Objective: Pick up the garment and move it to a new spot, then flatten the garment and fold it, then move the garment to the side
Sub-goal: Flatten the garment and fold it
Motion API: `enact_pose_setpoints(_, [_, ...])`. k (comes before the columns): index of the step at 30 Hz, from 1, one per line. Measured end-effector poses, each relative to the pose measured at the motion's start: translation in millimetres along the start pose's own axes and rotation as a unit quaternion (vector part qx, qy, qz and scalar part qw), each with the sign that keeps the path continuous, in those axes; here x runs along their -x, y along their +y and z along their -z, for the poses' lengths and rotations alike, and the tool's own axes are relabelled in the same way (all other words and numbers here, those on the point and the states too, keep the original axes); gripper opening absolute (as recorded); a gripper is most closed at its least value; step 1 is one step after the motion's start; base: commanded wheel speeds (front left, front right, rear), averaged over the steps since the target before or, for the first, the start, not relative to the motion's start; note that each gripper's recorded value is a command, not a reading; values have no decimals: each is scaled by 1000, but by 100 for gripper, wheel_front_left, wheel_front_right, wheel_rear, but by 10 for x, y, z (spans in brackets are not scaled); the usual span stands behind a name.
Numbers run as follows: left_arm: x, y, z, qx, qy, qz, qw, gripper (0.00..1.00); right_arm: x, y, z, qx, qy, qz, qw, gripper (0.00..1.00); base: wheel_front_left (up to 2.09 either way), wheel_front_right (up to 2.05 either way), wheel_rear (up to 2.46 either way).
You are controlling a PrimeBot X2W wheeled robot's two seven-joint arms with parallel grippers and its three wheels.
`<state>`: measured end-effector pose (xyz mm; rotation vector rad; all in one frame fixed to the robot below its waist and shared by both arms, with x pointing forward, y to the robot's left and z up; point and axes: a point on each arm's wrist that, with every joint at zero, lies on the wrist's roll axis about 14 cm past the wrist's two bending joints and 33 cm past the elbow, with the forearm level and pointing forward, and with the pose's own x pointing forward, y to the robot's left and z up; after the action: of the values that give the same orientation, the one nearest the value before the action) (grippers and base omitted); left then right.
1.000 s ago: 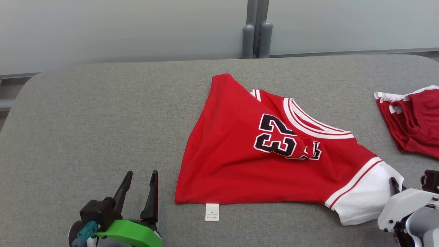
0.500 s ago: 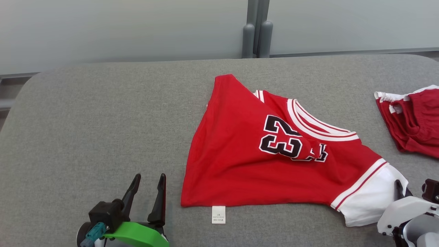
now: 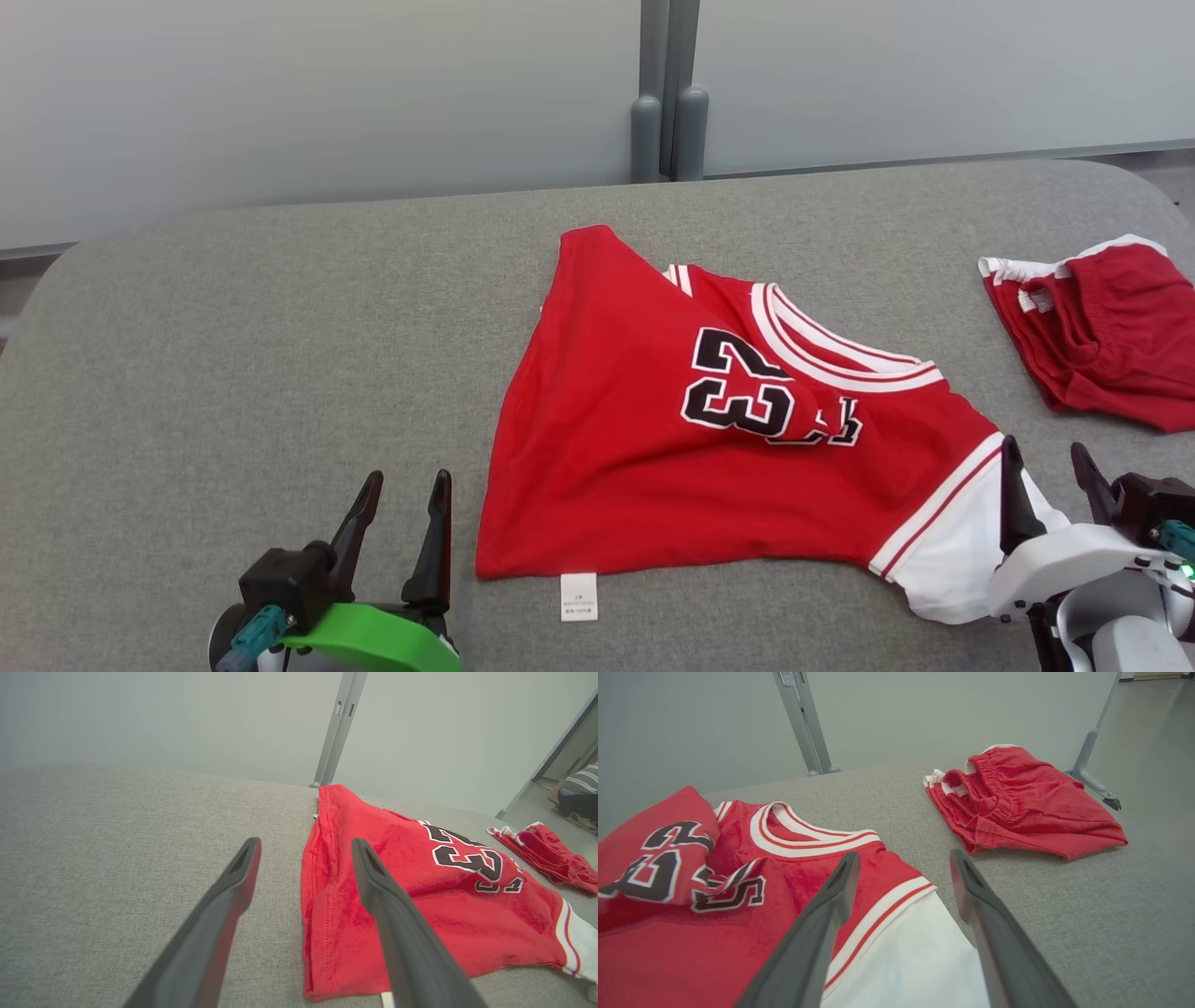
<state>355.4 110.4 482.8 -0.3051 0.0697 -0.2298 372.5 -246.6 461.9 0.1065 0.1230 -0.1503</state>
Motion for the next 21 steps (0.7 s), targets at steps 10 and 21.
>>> enact_pose_setpoints(10, [26, -103, -141, 2, -22, 11, 1000, 100, 77, 409, -459, 5, -70, -64, 995, 100, 0, 0, 0])
enact_pose_setpoints(21, [238, 144, -245, 12, -43, -58, 997, 100, 259, 678, -777, 20, -117, -107, 987, 100, 0, 0, 0])
